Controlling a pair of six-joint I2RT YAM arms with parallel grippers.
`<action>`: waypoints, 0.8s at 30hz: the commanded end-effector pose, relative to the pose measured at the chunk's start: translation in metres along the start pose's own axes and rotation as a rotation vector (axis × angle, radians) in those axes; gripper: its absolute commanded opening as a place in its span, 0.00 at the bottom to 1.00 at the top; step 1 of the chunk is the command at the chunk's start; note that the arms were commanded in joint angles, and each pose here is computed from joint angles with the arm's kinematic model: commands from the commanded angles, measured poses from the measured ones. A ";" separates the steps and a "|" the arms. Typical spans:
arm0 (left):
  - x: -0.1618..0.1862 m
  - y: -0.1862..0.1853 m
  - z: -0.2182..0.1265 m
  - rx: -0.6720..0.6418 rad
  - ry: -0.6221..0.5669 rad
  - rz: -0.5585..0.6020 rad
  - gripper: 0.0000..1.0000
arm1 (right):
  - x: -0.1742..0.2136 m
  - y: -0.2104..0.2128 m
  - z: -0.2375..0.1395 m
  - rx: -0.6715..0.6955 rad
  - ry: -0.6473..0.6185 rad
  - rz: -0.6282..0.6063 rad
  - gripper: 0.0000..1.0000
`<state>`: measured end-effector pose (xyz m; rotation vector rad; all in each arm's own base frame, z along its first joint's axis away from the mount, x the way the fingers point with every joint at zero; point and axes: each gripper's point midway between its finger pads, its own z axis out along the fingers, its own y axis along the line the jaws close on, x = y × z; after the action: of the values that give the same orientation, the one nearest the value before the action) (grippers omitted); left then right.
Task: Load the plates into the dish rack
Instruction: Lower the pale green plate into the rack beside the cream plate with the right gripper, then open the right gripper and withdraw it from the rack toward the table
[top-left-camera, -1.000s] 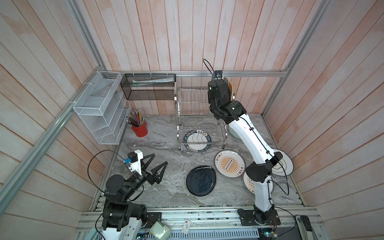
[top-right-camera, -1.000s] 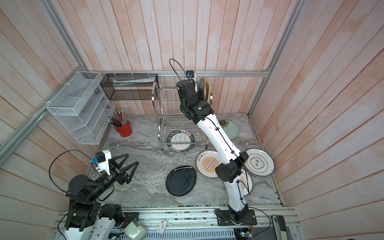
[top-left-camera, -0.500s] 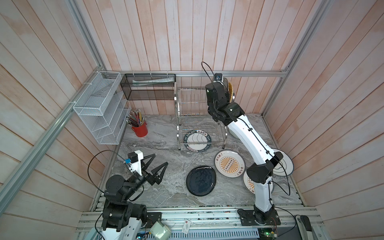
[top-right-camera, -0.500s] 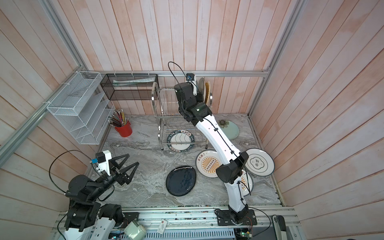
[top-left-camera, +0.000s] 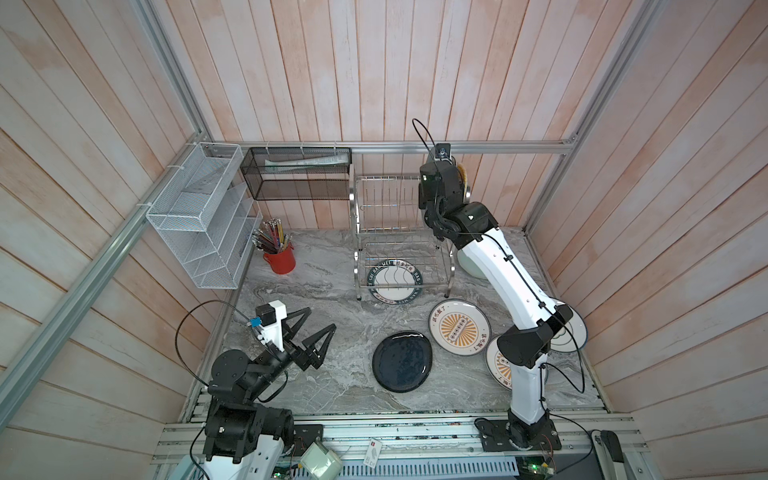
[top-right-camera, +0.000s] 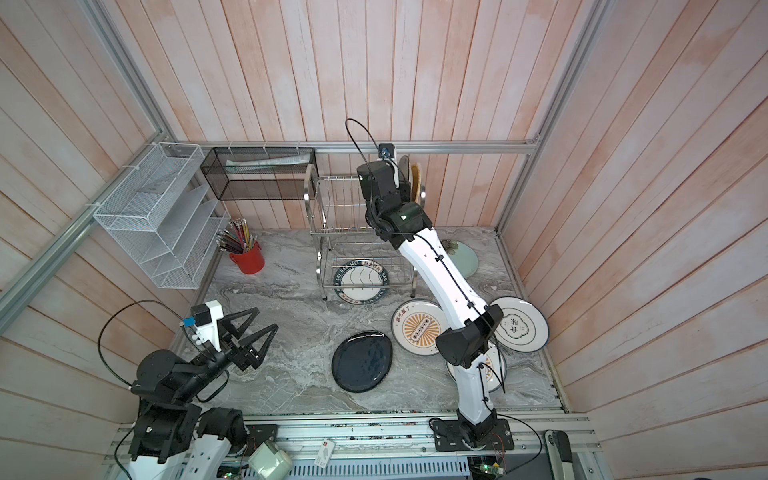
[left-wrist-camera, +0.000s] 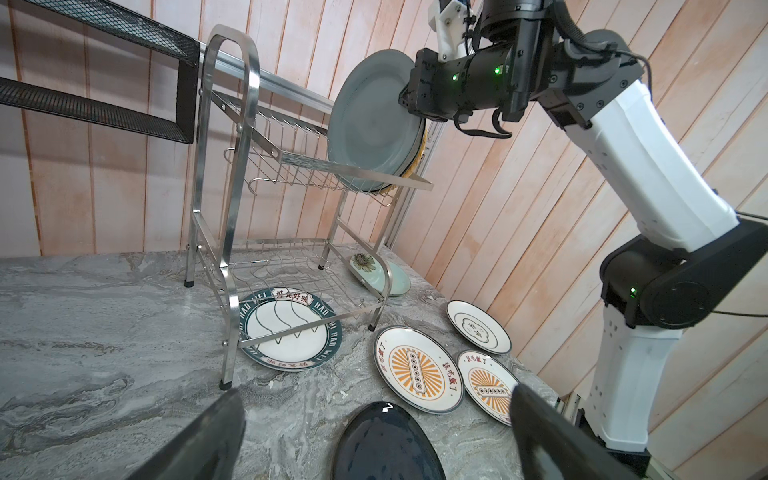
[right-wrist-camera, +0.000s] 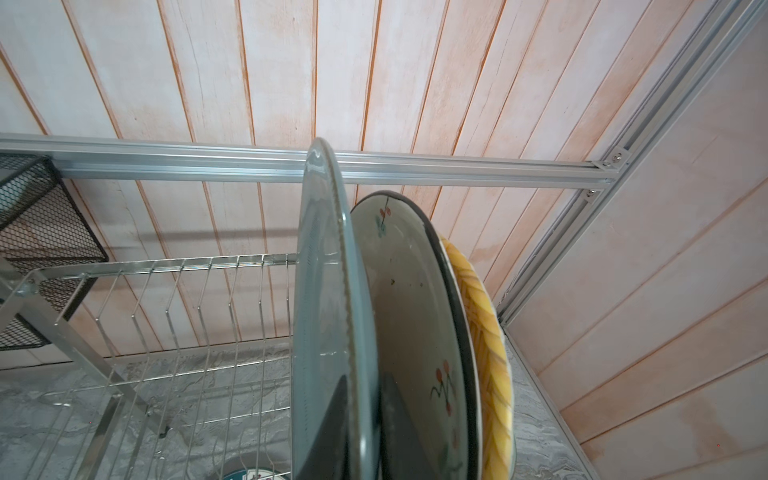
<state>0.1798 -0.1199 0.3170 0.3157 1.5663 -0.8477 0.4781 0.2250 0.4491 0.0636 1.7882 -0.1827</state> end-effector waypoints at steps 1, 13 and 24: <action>0.001 0.000 0.000 0.001 -0.004 0.018 1.00 | -0.022 -0.009 -0.016 -0.037 -0.040 0.073 0.19; 0.002 0.002 0.001 -0.007 0.001 0.010 1.00 | -0.038 -0.014 -0.029 -0.071 -0.072 0.103 0.32; 0.003 0.008 0.002 -0.034 0.007 -0.012 1.00 | -0.060 -0.019 -0.052 -0.146 -0.108 0.140 0.44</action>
<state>0.1819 -0.1187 0.3158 0.3047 1.5734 -0.8424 0.4579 0.2213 0.4878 0.0721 1.7337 -0.0414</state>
